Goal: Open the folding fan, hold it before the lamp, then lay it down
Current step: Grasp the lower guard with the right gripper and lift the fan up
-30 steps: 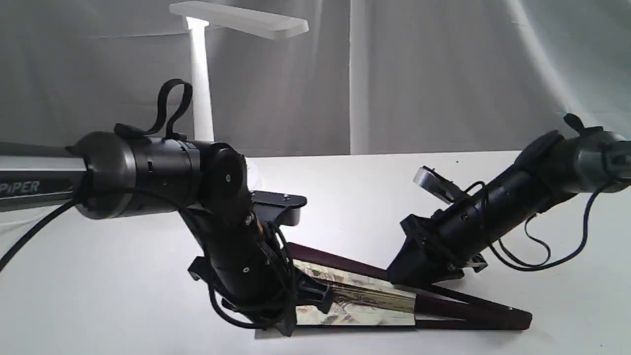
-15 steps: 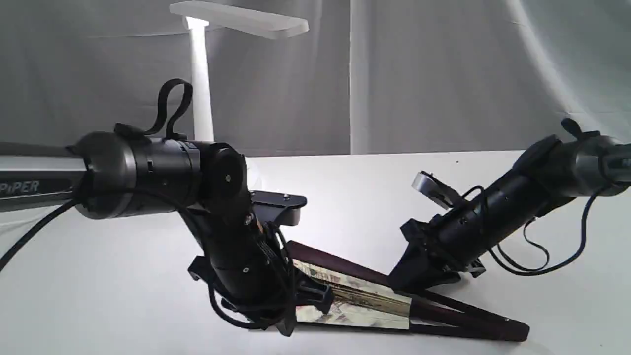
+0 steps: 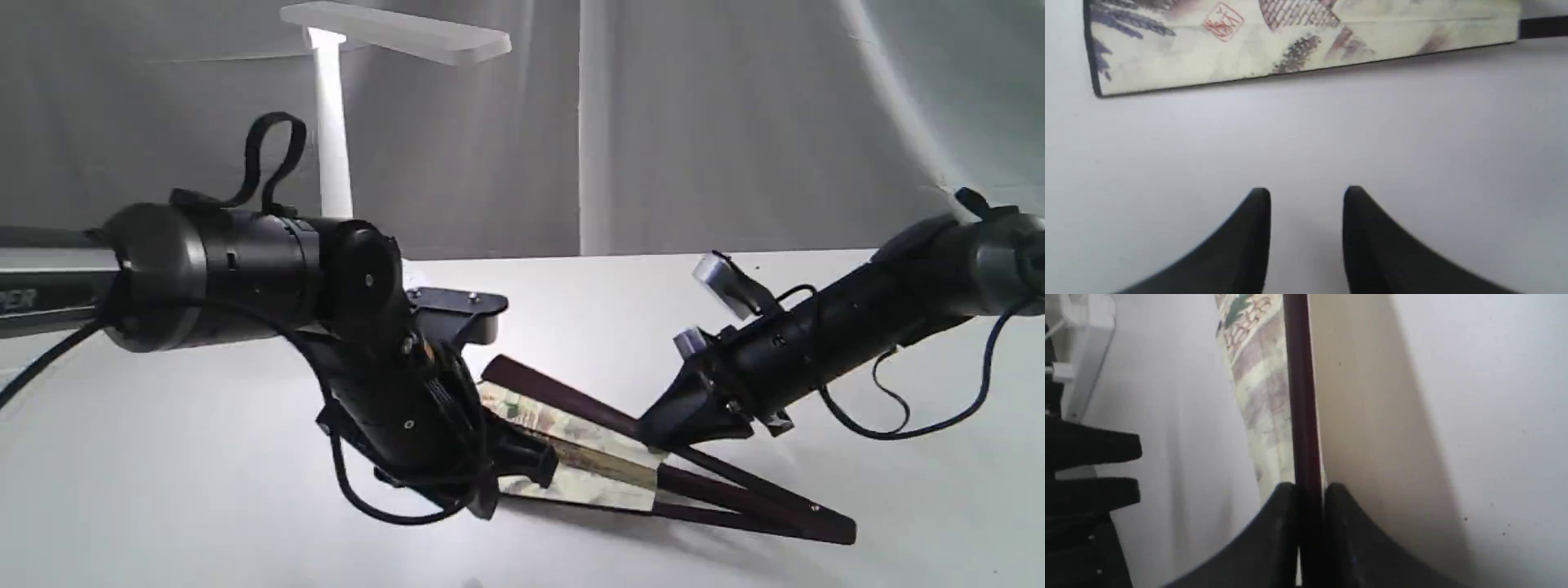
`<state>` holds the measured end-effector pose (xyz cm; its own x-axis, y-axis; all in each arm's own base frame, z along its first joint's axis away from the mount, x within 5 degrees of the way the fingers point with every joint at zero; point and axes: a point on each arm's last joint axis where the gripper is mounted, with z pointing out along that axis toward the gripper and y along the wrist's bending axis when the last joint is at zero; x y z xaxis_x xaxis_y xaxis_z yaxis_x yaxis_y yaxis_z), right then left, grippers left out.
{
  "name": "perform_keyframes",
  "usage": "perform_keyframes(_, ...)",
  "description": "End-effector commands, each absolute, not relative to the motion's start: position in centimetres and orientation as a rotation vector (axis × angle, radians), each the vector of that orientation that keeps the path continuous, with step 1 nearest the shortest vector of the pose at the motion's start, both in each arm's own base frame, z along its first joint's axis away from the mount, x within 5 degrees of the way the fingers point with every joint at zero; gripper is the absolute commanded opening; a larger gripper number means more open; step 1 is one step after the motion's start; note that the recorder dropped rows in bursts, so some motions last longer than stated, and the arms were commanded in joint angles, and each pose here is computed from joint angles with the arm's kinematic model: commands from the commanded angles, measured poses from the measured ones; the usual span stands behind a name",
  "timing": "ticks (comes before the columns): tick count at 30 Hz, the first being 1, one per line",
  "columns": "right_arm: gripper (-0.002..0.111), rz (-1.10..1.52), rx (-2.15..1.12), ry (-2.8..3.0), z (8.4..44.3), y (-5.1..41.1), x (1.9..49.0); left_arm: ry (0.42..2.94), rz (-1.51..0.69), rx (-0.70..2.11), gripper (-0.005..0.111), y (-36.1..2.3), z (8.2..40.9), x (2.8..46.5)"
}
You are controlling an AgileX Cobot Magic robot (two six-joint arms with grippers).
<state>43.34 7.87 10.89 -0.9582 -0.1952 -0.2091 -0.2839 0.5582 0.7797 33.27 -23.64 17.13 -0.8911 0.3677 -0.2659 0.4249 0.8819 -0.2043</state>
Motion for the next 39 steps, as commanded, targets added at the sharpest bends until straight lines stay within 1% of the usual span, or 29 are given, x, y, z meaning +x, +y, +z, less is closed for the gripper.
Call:
perform_keyframes(1, 0.0, 1.404, -0.326, 2.619, 11.8, 6.7, 43.8, 2.736, -0.415, 0.57, 0.03, -23.5, 19.5, 33.3)
perform_keyframes(5, 0.0, 1.409, -0.29, 2.607, 11.9, 6.1, 44.0, 2.697, -0.451, 0.547, 0.03, -23.5, 20.9, 33.1)
perform_keyframes(11, 0.0, 1.385, -0.313, 2.593, 13.1, 6.0, 44.0, 2.698, -0.452, 0.541, 0.03, -23.3, 21.0, 32.9)
perform_keyframes(17, 0.0, 1.37, -0.299, 2.576, 15.2, 6.0, 43.8, 2.631, -0.509, 0.424, 0.03, -22.9, 19.6, 32.4)
perform_keyframes(25, 0.0, 1.36, -0.295, 2.544, 18.4, 6.0, 42.4, 2.519, -0.49, 0.34, 0.03, -21.4, 18.2, 31.1)
perform_keyframes(31, 0.0, 1.395, -0.265, 2.495, 20.1, 6.3, 41.4, 2.444, -0.517, 0.195, 0.03, -20.4, 17.4, 30.4)
perform_keyframes(34, 0.0, 1.404, -0.258, 2.472, 21.0, 6.3, 41.0, 2.444, -0.508, 0.194, 0.03, -20.1, 17.1, 30.1)
perform_keyframes(39, 0.0, 1.403, -0.268, 2.461, 21.8, 6.4, 40.0, 2.379, -0.399, 0.44, 0.03, -20.0, 17.1, 30.2)
